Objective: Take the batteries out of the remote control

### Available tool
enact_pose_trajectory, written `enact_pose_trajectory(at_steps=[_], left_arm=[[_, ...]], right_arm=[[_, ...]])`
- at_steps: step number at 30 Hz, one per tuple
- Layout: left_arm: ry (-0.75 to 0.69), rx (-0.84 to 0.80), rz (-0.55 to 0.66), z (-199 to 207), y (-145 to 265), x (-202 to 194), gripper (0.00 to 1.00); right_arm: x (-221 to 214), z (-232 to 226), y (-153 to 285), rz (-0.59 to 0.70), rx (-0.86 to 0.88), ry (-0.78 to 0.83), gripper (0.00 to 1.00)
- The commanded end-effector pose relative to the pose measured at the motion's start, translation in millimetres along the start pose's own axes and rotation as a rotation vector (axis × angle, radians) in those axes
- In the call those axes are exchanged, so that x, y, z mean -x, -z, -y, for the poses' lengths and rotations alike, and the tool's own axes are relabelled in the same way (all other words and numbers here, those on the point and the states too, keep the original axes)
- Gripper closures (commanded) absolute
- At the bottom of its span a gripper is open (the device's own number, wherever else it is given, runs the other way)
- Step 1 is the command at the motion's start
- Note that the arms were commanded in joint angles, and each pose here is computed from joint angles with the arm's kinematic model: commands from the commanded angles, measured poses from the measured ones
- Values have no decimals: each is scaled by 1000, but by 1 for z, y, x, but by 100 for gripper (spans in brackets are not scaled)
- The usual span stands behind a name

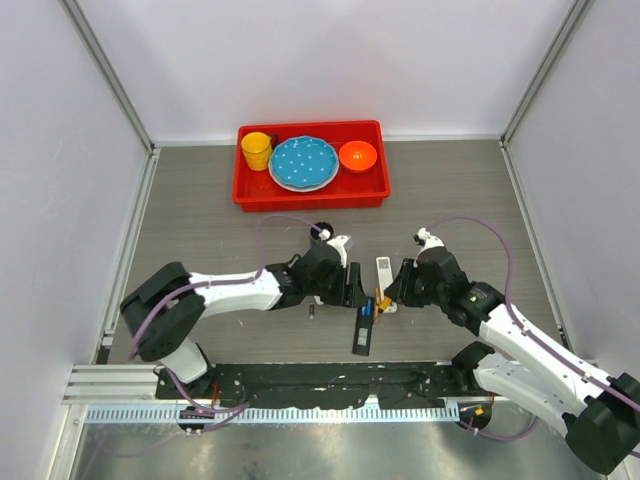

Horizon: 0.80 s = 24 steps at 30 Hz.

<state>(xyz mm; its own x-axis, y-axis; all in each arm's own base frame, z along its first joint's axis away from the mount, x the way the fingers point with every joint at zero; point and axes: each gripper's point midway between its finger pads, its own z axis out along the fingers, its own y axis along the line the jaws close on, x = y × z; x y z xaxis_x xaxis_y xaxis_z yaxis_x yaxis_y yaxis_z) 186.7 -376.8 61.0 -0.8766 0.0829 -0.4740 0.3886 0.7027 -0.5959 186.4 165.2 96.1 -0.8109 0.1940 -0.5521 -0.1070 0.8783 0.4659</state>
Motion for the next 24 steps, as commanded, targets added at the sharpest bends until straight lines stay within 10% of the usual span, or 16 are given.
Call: enact_pose_trajectory(at_steps=[1, 24], left_arm=[[-76, 82, 49, 4, 27, -7, 39], [-96, 267, -9, 19, -4, -69, 18]], right_arm=[[36, -22, 7, 113, 52, 24, 99], [66, -20, 16, 221, -2, 71, 99]])
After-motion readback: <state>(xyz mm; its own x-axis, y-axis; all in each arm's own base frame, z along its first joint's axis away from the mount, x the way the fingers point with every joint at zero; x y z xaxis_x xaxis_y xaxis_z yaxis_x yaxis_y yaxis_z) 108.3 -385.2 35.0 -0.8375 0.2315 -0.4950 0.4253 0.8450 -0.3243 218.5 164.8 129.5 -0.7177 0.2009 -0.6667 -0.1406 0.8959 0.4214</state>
